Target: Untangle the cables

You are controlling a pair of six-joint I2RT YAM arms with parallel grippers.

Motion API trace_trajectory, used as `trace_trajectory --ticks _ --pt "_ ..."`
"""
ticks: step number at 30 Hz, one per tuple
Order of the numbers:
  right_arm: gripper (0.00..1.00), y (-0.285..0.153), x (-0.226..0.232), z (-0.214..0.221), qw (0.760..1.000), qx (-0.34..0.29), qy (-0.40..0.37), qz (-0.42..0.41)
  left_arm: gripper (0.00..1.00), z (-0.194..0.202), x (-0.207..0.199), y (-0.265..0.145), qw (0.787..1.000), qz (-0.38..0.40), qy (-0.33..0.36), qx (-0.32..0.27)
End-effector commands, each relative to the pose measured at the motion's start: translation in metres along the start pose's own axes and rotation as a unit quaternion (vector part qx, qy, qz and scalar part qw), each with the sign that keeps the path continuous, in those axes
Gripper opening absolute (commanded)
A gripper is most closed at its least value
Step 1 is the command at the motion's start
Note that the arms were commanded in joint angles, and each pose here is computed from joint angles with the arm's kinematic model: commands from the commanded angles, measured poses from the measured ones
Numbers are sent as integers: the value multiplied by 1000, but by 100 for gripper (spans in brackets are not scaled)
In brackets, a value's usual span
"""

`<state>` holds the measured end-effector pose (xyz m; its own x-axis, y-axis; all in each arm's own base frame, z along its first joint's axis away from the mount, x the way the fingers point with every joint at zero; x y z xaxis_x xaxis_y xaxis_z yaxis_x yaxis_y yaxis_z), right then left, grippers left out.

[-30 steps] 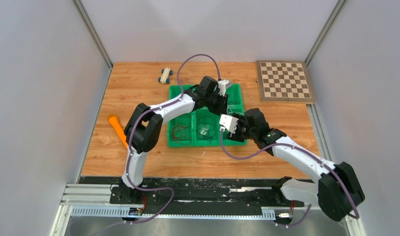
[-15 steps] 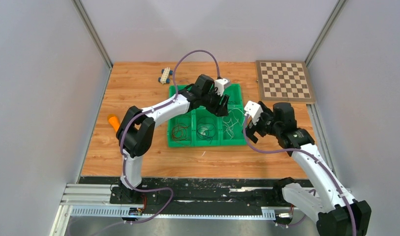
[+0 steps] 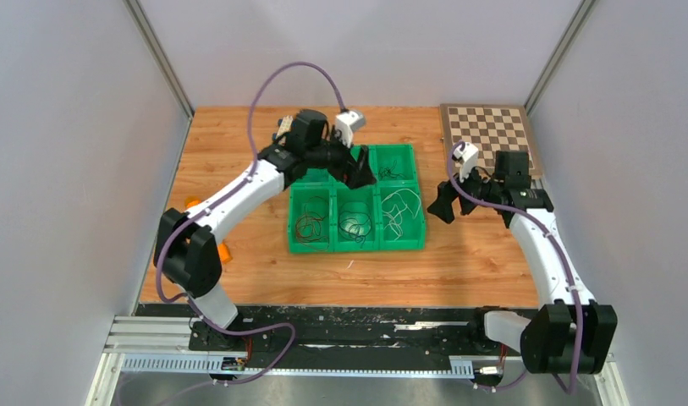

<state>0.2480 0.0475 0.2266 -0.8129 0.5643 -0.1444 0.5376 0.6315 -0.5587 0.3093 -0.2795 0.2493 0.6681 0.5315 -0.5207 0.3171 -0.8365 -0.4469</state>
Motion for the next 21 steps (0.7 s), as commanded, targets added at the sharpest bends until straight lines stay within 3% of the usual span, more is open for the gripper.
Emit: trace_trajectory --ticks 1,5,9,14,17,21 --pt "90 -13 -24 -38 997 -65 50 2 100 -56 4 -68 998 -29 -22 -54" --pt "100 -17 -60 -42 993 -73 90 23 100 -78 38 -129 988 -136 -70 -35" --pt "100 -15 -93 -36 990 -48 116 63 100 -80 76 -200 968 -215 -124 -45" --pt "100 0 -109 -9 983 17 161 89 100 -41 119 -268 932 -306 -193 -26" --pt "100 7 -104 10 977 49 186 90 100 3 143 -280 913 -323 -248 -21" --pt "100 8 -90 29 973 77 198 93 100 41 144 -280 903 -355 -240 -28"
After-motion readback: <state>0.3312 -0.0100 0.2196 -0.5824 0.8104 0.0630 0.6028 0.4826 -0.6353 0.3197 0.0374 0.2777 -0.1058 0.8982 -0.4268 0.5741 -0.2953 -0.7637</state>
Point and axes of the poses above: each gripper's point midway between its finger pads, its own y axis out along the fingers, its own x axis along the line the jaws close on, z = x × y, the point moved 8 cm from there along -y, back along the fingers, and after that the axes turned 15 degrees about -y, right-handed, at the moved point
